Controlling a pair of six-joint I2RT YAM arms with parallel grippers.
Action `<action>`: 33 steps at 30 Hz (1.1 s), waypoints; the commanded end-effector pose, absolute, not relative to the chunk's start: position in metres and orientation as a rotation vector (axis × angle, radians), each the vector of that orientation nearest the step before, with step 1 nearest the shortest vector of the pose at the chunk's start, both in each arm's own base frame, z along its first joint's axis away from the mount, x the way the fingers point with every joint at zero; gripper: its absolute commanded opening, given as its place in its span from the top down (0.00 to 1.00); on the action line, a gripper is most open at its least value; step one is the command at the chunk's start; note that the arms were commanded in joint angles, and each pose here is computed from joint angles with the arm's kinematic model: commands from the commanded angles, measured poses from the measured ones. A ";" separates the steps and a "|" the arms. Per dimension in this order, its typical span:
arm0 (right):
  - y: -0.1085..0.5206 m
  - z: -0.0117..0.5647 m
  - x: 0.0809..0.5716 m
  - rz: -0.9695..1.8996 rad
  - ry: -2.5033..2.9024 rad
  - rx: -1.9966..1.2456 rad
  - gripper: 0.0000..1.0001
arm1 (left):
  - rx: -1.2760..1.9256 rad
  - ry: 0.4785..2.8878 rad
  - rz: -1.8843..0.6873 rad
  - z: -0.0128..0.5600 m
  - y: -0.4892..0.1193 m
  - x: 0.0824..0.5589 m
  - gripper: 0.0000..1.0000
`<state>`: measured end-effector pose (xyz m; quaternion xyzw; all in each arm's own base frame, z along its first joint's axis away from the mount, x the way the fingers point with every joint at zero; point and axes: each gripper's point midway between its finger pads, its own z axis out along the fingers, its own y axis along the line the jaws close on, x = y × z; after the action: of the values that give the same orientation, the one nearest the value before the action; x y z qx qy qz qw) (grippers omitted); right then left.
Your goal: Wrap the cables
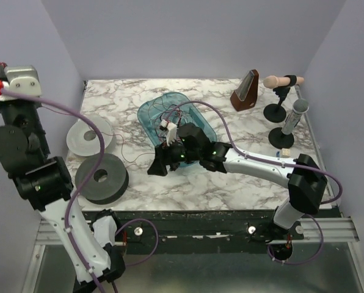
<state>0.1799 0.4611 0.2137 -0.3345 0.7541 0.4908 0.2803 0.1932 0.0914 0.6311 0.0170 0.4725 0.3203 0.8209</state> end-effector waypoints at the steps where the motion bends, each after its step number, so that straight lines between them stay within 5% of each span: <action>1: 0.446 0.247 0.212 1.223 1.935 -0.583 0.24 | 0.018 1.102 0.619 0.593 0.116 0.250 1.00; 10: 0.535 0.173 0.201 1.540 2.193 -0.541 0.24 | 0.001 1.135 0.557 0.566 0.129 0.288 1.00; 25: 0.580 0.083 0.202 1.608 2.492 -0.320 0.26 | -0.019 1.179 0.503 0.540 0.137 0.313 1.00; 33: 0.609 0.089 0.200 1.758 2.425 -0.363 0.36 | -0.016 1.160 0.472 0.549 0.133 0.313 1.00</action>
<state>0.2110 0.5894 0.0802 -0.1110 0.8247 0.5475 0.0882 0.3162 0.1411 0.5338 -0.0163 0.5593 0.2333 0.7953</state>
